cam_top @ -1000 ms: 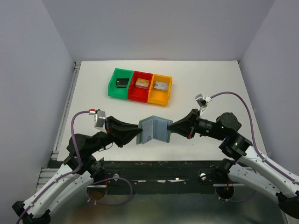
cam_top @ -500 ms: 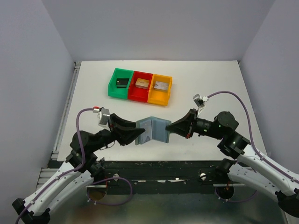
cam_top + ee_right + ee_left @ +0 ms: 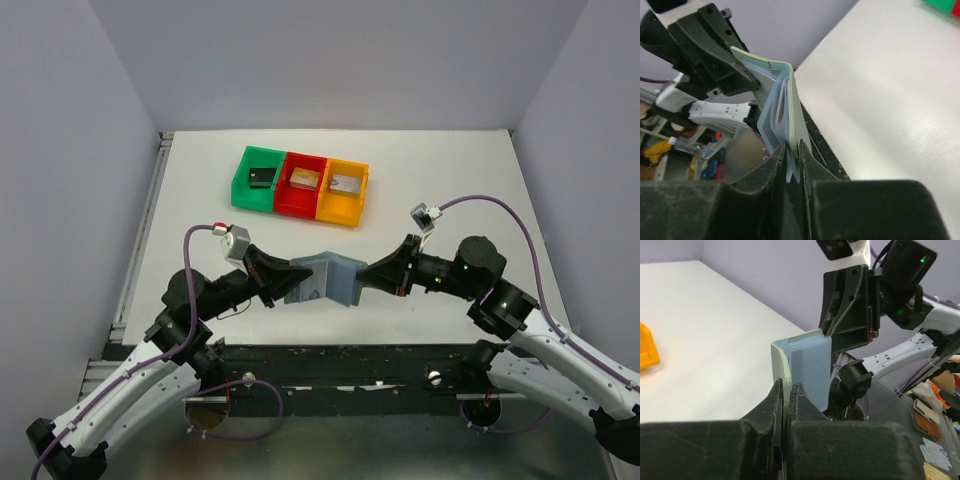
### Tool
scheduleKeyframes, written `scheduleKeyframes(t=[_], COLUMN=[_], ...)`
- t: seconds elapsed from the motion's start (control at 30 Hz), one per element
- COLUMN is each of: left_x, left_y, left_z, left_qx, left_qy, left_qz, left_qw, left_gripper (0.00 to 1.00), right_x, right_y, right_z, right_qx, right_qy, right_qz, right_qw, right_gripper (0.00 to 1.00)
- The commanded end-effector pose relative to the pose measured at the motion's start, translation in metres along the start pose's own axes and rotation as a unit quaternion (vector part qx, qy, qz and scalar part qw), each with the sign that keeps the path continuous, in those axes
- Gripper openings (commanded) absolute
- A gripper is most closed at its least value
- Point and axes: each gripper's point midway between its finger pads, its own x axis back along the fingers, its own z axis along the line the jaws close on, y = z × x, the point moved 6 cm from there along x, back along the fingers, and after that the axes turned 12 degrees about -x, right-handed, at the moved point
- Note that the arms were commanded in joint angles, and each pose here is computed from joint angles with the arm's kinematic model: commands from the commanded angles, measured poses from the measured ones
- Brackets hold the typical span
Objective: Take the credit cards out of the card holder
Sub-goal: Place the card holder at the center of the board.
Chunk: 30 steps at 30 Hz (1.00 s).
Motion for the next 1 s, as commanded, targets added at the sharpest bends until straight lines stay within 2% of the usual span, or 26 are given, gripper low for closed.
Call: scheduleKeyframes(t=[0.0, 0.03, 0.1, 0.17, 0.33, 0.5, 0.73, 0.97], left_x=[0.004, 0.005, 0.006, 0.005, -0.002, -0.009, -0.024, -0.037], left_y=[-0.008, -0.013, -0.026, -0.038, -0.076, -0.099, -0.110, -0.135], left_z=[0.013, 0.016, 0.024, 0.032, 0.048, 0.060, 0.068, 0.078], left_qx=[0.003, 0.008, 0.024, 0.045, 0.119, 0.154, 0.164, 0.188], left_qy=[0.058, 0.067, 0.094, 0.118, 0.144, 0.145, 0.134, 0.138], left_qz=[0.029, 0.036, 0.052, 0.057, 0.039, -0.001, 0.007, 0.046], left_qw=[0.998, 0.997, 0.994, 0.990, 0.982, 0.977, 0.977, 0.971], left_gripper=[0.00, 0.00, 0.00, 0.00, 0.00, 0.00, 0.00, 0.00], right_x=[0.011, 0.014, 0.021, 0.027, 0.021, 0.000, -0.011, -0.011], right_y=[0.001, 0.001, 0.002, 0.003, 0.001, -0.018, -0.034, -0.044], right_z=[-0.022, -0.026, -0.035, -0.042, -0.046, -0.058, -0.072, -0.094], right_qx=[0.001, 0.003, 0.007, 0.015, 0.027, 0.007, -0.010, -0.023], right_qy=[-0.103, -0.122, -0.167, -0.204, -0.193, -0.147, -0.132, -0.179], right_qz=[-0.006, -0.009, -0.014, -0.018, -0.011, 0.034, 0.062, 0.067], right_qw=[0.995, 0.993, 0.986, 0.979, 0.981, 0.988, 0.989, 0.981], right_gripper=[0.37, 0.45, 0.52, 0.53, 0.48, 0.43, 0.42, 0.43])
